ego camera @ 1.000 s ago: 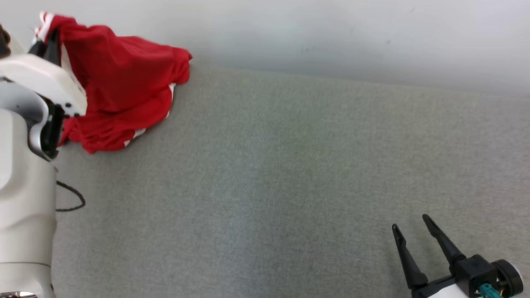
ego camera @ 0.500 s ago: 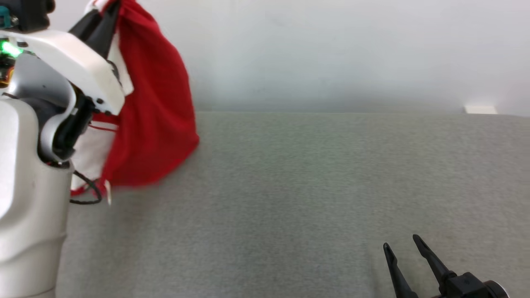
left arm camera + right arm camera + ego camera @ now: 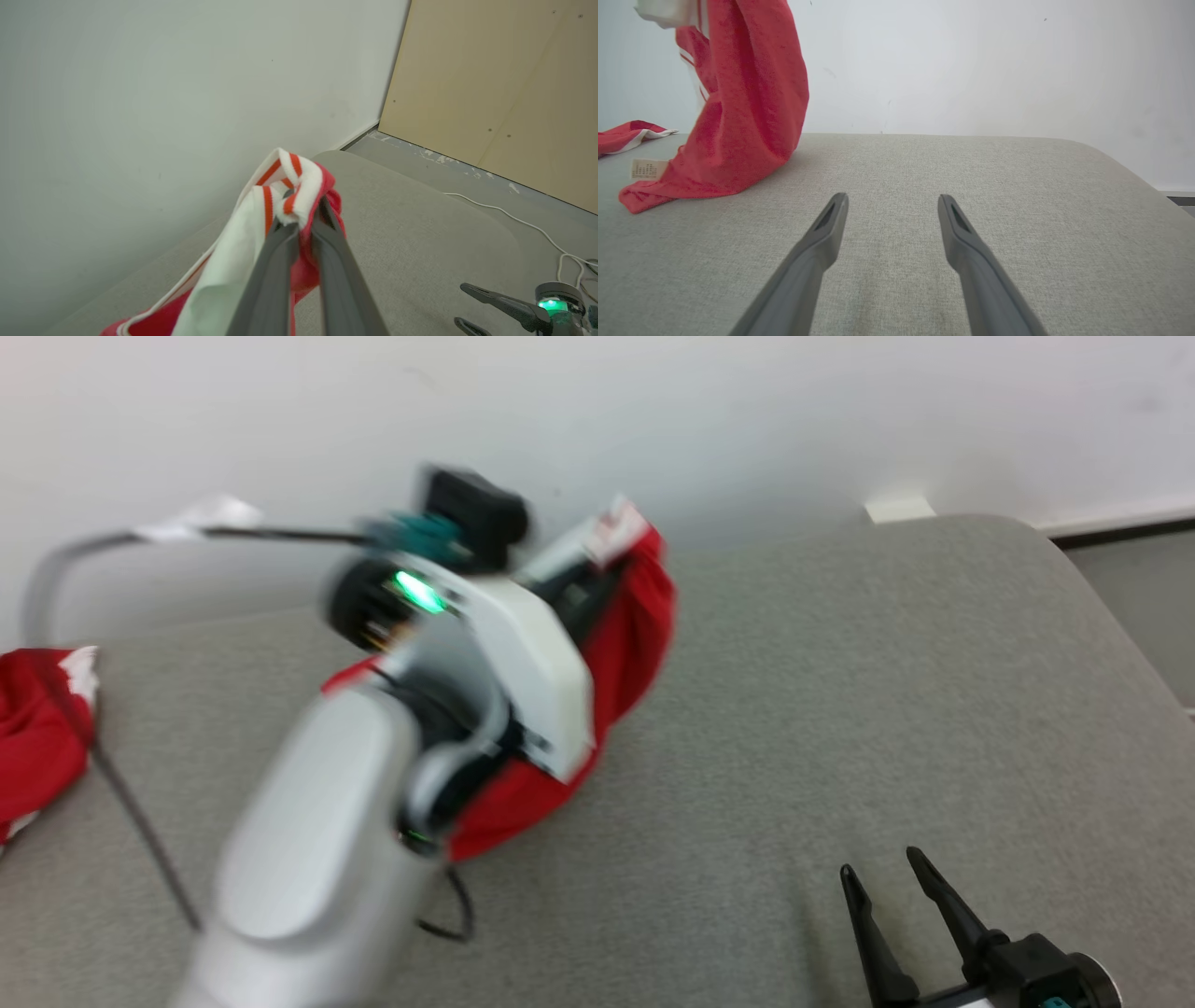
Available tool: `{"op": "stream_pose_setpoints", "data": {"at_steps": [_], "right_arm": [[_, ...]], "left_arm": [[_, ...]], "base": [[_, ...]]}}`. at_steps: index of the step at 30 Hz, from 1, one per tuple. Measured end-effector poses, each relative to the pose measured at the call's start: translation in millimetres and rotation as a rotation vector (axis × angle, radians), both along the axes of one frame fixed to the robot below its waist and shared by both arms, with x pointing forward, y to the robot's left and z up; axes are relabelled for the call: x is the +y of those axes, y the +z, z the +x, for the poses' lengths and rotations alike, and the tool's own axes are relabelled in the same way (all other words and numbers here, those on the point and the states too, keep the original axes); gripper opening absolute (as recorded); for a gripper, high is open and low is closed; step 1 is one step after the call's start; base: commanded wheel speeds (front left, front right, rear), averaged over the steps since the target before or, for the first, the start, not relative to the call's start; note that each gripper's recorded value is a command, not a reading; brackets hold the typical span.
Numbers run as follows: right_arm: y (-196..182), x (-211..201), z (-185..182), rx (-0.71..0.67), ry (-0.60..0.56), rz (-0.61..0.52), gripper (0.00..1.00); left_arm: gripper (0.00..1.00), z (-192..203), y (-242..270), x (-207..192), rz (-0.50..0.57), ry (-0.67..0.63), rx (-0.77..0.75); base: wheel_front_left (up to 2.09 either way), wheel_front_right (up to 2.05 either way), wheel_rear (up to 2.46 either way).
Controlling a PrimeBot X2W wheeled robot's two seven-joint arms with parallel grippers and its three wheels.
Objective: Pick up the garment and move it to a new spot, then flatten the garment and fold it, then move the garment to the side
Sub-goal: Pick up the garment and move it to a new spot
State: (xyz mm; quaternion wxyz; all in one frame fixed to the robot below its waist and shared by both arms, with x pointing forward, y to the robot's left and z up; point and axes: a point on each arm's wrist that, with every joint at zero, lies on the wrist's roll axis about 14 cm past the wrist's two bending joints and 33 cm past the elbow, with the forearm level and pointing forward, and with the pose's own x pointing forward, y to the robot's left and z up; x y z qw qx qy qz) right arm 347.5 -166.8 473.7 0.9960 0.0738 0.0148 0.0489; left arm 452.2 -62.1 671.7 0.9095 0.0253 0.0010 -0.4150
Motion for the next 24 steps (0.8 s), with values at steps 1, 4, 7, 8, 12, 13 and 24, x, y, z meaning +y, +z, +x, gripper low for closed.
{"op": "stream_pose_setpoints", "data": {"at_steps": [1,4,7,8,12,13,24], "right_arm": [[-0.7,-2.2,-0.3,0.003,-0.01,0.004,1.0],[-3.1,-7.8,-0.8,0.013,-0.033,0.008,1.0],[-6.3,-14.8,-2.0,0.026,-0.058,0.007,1.0],[-7.3,-17.8,-2.8,0.03,-0.068,0.006,1.0],[-13.0,-27.0,-7.7,0.051,-0.101,0.004,1.0],[-13.7,-28.6,-8.6,0.054,-0.107,0.003,1.0],[-13.3,-28.8,-11.2,0.049,-0.11,0.008,1.0]], "left_arm": [[0.0,-5.6,-14.8,-16.4,0.009,-0.038,0.035],[0.0,-19.7,-46.7,-55.0,0.012,-0.129,0.087],[0.0,-32.3,-76.9,-82.9,0.026,-0.202,0.114],[0.0,-37.2,-87.7,-90.4,0.024,-0.222,0.131],[1.0,-50.9,-120.7,-110.3,0.046,-0.285,0.151],[1.0,-54.8,-127.9,-113.5,0.054,-0.299,0.162],[1.0,-81.9,-136.6,-111.9,-0.04,-0.312,0.173]], "base": [[0.0,0.0,0.0],[0.0,0.0,0.0],[0.0,0.0,0.0],[0.0,0.0,0.0],[0.0,0.0,0.0],[0.0,0.0,0.0],[0.0,0.0,0.0]]}}
